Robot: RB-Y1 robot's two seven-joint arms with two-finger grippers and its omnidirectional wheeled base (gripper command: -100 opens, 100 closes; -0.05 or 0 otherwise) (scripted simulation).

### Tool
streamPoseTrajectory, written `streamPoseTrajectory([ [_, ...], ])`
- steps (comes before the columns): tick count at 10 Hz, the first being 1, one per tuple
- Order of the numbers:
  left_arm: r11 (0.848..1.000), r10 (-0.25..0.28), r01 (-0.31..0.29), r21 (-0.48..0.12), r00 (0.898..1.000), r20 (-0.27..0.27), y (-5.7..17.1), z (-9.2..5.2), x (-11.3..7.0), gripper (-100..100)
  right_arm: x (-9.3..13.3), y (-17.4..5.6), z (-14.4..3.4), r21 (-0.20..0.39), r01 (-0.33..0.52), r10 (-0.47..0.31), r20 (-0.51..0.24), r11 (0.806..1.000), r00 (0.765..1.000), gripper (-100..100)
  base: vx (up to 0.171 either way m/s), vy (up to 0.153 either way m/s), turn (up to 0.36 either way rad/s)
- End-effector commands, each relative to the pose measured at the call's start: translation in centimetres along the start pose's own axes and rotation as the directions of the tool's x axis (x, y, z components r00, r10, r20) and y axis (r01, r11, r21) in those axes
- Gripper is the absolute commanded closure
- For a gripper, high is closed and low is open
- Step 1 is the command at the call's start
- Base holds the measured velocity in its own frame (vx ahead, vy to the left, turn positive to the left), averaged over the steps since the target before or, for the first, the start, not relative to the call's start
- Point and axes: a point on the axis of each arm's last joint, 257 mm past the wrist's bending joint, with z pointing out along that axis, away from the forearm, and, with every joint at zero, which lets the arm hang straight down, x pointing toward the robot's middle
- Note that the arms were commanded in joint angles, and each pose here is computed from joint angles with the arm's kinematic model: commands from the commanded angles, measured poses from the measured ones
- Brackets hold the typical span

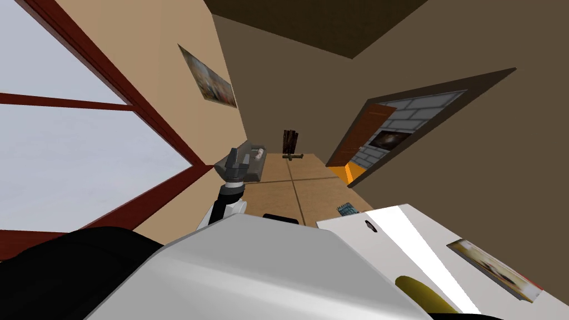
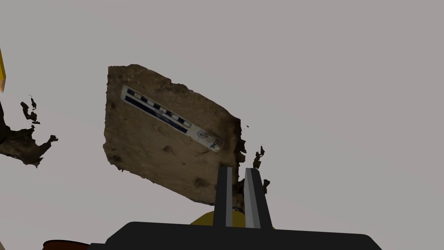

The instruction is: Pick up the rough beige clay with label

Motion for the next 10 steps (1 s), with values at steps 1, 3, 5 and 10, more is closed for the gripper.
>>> streamPoseTrajectory([
  [1, 1.000, 0.000, 0.000, 0.000, 1.000, 0.000, 0.0, 0.0, 0.0, 0, -3.0, 0.5, 0.0, -0.008, -0.008, 0.008, 0.020, 1.000, 1.000, 100, 0.024, 0.025, -0.327],
  [3, 1.000, 0.000, 0.000, 0.000, 1.000, 0.000, 0.0, 0.0, 0.0, 0, -2.3, 0.1, 0.0, 0.005, 0.034, -0.034, -0.007, 0.999, 0.999, 100, 0.022, 0.030, -0.106],
  [5, 1.000, 0.000, 0.000, 0.000, 1.000, 0.000, 0.0, 0.0, 0.0, 0, -5.1, 0.5, -0.1, 0.001, 0.023, -0.023, 0.011, 1.000, 1.000, 100, 0.017, 0.017, -0.157],
  [10, 1.000, 0.000, 0.000, 0.000, 1.000, 0.000, 0.0, 0.0, 0.0, 0, -4.3, 0.1, -0.1, 0.017, 0.068, -0.068, -0.020, 0.998, 0.997, 0, 0.008, 0.013, -0.030],
])
